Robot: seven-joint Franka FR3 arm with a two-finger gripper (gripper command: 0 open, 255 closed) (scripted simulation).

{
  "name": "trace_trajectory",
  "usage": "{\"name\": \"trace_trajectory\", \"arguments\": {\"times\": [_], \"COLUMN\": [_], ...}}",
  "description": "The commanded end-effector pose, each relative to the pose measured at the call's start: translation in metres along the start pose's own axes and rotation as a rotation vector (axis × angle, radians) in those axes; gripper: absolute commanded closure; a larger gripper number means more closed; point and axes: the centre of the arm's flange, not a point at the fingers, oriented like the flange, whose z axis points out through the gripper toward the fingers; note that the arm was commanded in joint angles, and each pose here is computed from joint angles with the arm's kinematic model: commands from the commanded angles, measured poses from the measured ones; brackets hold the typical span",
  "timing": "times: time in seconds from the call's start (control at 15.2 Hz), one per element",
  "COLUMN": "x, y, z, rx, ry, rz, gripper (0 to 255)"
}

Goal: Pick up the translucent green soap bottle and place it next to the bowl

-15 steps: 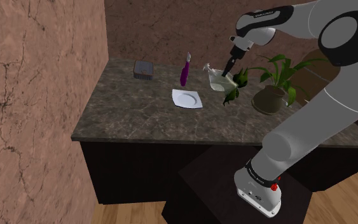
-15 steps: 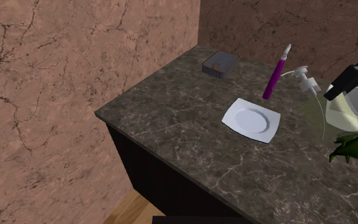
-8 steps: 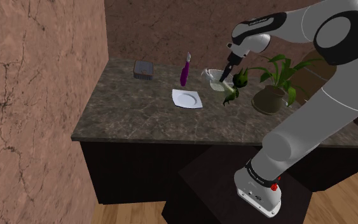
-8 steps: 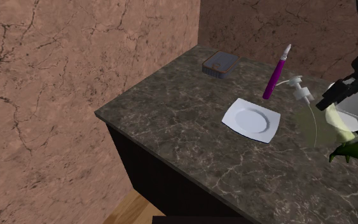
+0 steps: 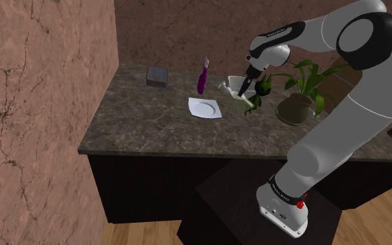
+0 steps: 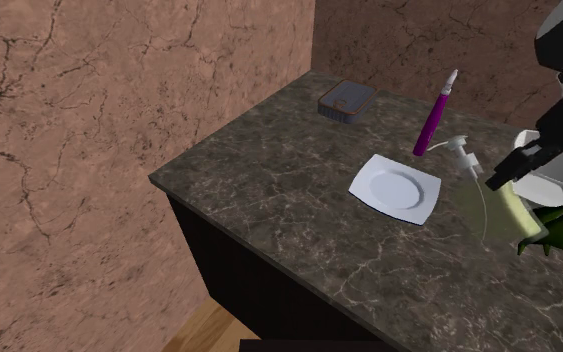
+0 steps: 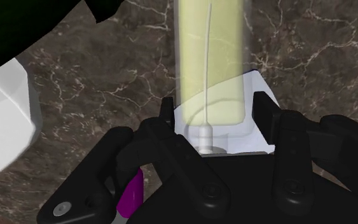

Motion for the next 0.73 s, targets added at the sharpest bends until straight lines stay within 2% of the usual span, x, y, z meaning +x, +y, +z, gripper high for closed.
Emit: {"name": "trace_trajectory", "arguments": {"times": [0.0,0.46,0.66], "x": [-0.001,-0.008,-0.008], "y": [0.000,0.004,0.004], "z": [0.010,0.047,0.047], "rx": [-0.001,-0.001,-0.001], "ry": [0.000,0.000,0.000], "rz": [0.000,0.000,0.000], "gripper": [255,255,255]}}
